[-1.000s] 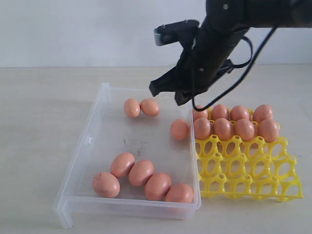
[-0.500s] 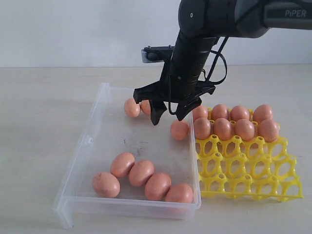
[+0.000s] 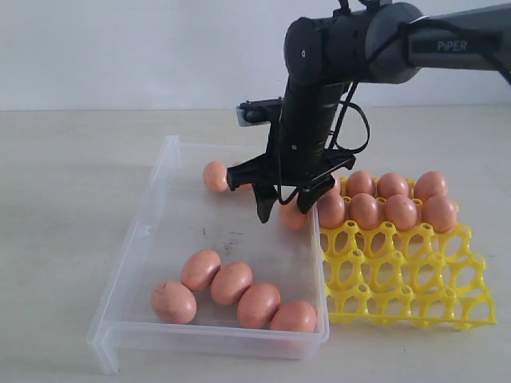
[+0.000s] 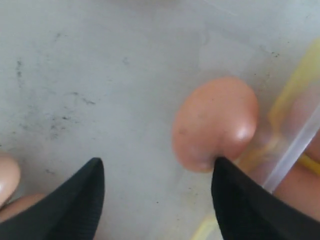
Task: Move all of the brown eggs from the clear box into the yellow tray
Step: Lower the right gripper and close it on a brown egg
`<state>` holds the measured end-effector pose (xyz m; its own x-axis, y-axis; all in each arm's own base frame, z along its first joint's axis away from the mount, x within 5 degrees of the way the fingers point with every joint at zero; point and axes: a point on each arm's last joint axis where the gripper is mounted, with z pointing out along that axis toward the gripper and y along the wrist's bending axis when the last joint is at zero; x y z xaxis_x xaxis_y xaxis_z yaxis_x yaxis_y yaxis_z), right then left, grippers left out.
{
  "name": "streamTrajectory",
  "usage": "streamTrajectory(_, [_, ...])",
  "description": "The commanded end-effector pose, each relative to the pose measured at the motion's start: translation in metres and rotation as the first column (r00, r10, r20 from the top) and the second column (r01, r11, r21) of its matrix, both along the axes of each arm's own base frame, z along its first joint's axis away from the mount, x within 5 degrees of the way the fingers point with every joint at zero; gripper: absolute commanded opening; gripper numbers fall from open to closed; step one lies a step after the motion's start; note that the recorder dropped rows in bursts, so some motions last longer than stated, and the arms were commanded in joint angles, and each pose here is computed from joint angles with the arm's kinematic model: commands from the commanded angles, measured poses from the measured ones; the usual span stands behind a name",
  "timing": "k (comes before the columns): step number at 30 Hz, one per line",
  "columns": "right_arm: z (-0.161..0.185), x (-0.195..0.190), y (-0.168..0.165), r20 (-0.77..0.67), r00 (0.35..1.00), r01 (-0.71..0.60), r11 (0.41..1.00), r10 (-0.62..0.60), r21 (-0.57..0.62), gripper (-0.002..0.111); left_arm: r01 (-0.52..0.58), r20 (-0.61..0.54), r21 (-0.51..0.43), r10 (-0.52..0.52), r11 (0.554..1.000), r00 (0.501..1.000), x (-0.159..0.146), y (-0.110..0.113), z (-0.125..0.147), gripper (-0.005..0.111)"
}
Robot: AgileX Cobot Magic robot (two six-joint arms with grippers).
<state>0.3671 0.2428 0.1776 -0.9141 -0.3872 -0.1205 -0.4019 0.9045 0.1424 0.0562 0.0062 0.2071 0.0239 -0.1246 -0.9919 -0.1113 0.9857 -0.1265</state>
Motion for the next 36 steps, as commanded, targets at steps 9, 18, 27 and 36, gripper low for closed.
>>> streamTrajectory(9, [-0.020, 0.009, 0.000, 0.036, 0.999, 0.000, 0.999, 0.002, -0.038, 0.056, 0.002, 0.003, -0.018, -0.002, 1.000, 1.000, 0.000, 0.000, -0.001, 0.004])
streamTrajectory(18, [-0.016, 0.021, 0.008, 0.184, 0.982, -0.040, 0.998, 0.032, 0.038, 0.056, 0.002, 0.003, -0.018, -0.002, 1.000, 1.000, 0.000, 0.000, -0.001, 0.004])
streamTrajectory(27, [-0.014, 0.028, 0.011, 0.324, 0.873, -0.369, 0.928, 0.363, -0.046, 0.056, 0.002, 0.003, -0.018, -0.002, 1.000, 1.000, 0.000, 0.000, -0.001, 0.004])
streamTrajectory(36, [-0.034, 0.029, 0.013, 0.311, 0.772, -0.547, 0.829, 0.554, -0.120, 0.056, 0.002, 0.004, -0.017, -0.002, 1.000, 1.000, 0.000, 0.000, -0.001, 0.004])
